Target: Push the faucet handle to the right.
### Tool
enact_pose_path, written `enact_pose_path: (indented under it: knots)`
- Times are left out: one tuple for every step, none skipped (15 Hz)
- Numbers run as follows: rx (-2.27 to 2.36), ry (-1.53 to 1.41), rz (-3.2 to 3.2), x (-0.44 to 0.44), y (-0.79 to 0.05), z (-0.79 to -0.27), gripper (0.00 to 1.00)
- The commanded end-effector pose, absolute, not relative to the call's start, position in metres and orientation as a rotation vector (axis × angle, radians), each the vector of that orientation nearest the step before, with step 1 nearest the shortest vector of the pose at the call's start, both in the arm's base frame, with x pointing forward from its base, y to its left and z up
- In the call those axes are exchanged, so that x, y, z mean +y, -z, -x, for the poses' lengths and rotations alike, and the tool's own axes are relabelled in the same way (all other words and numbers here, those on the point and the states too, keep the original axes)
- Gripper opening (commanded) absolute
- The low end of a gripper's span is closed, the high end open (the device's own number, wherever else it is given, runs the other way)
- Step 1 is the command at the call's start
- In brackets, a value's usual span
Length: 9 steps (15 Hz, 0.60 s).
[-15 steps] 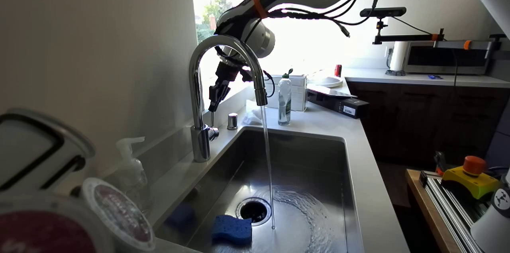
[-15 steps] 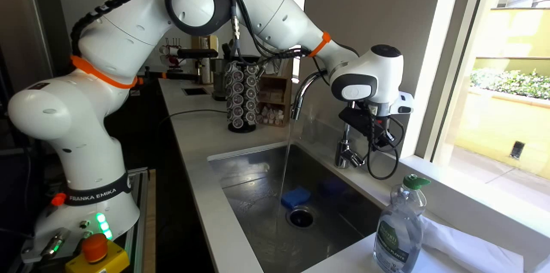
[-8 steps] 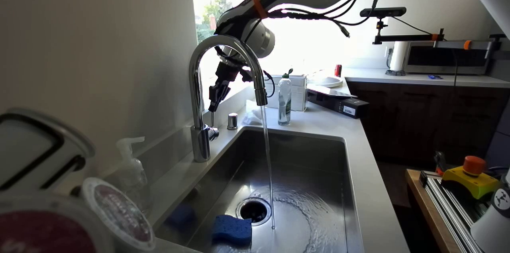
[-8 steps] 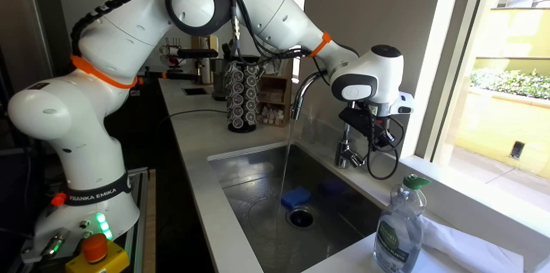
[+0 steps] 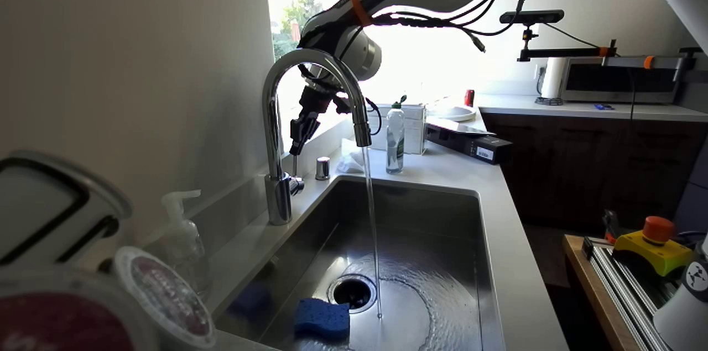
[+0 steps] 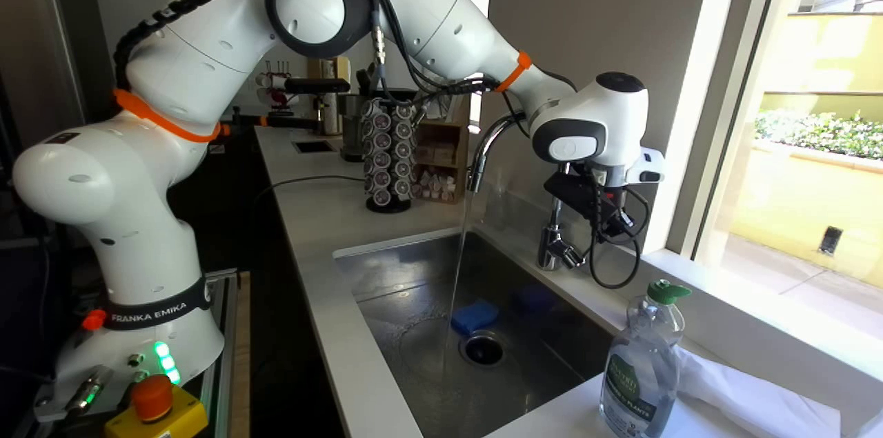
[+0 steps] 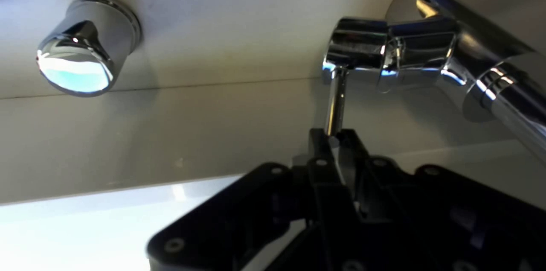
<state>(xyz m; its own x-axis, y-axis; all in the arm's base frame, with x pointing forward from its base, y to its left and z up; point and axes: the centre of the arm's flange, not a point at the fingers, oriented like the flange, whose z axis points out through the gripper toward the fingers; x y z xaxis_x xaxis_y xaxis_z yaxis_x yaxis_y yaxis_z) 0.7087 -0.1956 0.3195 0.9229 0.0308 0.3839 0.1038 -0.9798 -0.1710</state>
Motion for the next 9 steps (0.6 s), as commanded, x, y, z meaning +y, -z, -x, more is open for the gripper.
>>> enact_pose_path:
  knots:
    - [-0.128,0.560,2.915,-0.2028,-0.3165,-0.7156,0.03]
    - [-0.137,0.552,2.915,-0.2035,-0.3173,-0.7146,0.03]
    - [-0.143,0.548,2.918,-0.2042,-0.3179,-0.7139,0.03]
    - [-0.152,0.540,2.921,-0.2048,-0.3182,-0.7130,0.03]
    - [-0.163,0.531,2.925,-0.2053,-0.3184,-0.7121,0.03]
    - [-0.175,0.521,2.932,-0.2059,-0.3184,-0.7114,0.03]
    - [-0.185,0.510,2.937,-0.2063,-0.3186,-0.7112,0.03]
    - [-0.197,0.498,2.942,-0.2066,-0.3186,-0.7108,0.03]
    - [-0.209,0.484,2.945,-0.2072,-0.3189,-0.7106,0.03]
